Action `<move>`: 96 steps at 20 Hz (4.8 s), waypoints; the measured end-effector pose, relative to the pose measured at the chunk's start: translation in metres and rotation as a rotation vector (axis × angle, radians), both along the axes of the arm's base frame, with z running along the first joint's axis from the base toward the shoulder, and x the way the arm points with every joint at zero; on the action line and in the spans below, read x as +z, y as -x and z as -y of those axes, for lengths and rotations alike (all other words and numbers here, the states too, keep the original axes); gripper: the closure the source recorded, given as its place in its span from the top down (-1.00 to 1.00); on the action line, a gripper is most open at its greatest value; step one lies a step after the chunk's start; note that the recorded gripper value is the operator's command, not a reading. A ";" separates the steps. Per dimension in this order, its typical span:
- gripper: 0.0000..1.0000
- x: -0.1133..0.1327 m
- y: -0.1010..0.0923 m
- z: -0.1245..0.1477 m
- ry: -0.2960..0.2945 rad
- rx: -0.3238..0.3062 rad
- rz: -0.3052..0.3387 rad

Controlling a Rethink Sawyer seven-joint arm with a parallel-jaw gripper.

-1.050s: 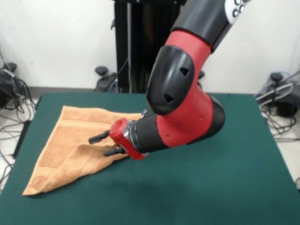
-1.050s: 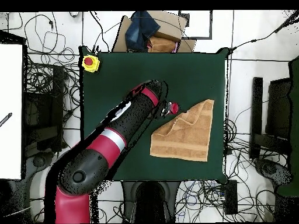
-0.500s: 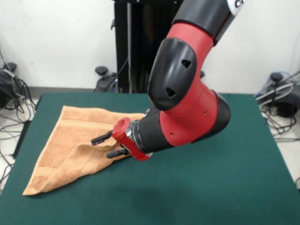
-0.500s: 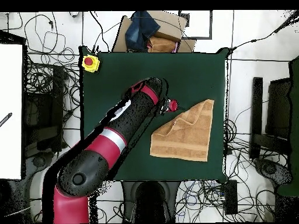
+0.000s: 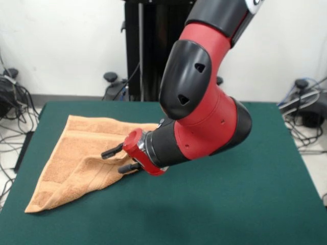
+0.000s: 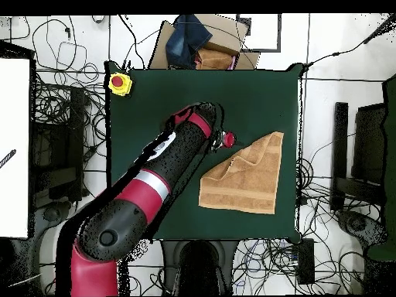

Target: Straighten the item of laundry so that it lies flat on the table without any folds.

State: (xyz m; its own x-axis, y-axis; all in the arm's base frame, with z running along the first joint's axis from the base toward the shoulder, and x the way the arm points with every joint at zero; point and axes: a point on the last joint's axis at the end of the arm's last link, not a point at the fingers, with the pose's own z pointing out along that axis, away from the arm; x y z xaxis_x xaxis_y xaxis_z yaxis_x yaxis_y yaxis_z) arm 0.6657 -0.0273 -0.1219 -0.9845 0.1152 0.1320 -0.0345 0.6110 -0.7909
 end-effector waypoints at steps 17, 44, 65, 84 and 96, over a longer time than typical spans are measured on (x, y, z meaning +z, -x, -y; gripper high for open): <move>1.00 -0.014 0.022 -0.008 -0.022 -0.026 -0.029; 1.00 -0.067 0.076 0.034 -0.008 0.067 -0.070; 1.00 0.090 0.052 -0.005 0.035 -0.056 0.027; 1.00 0.031 0.032 -0.019 0.007 -0.003 0.008; 1.00 0.014 0.049 -0.031 -0.059 -0.043 -0.004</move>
State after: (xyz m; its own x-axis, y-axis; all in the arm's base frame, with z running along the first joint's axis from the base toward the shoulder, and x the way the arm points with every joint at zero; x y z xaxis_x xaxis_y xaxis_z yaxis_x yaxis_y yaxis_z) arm 0.6171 0.0035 -0.1081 -0.9783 0.1493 0.1439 -0.0105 0.6574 -0.7534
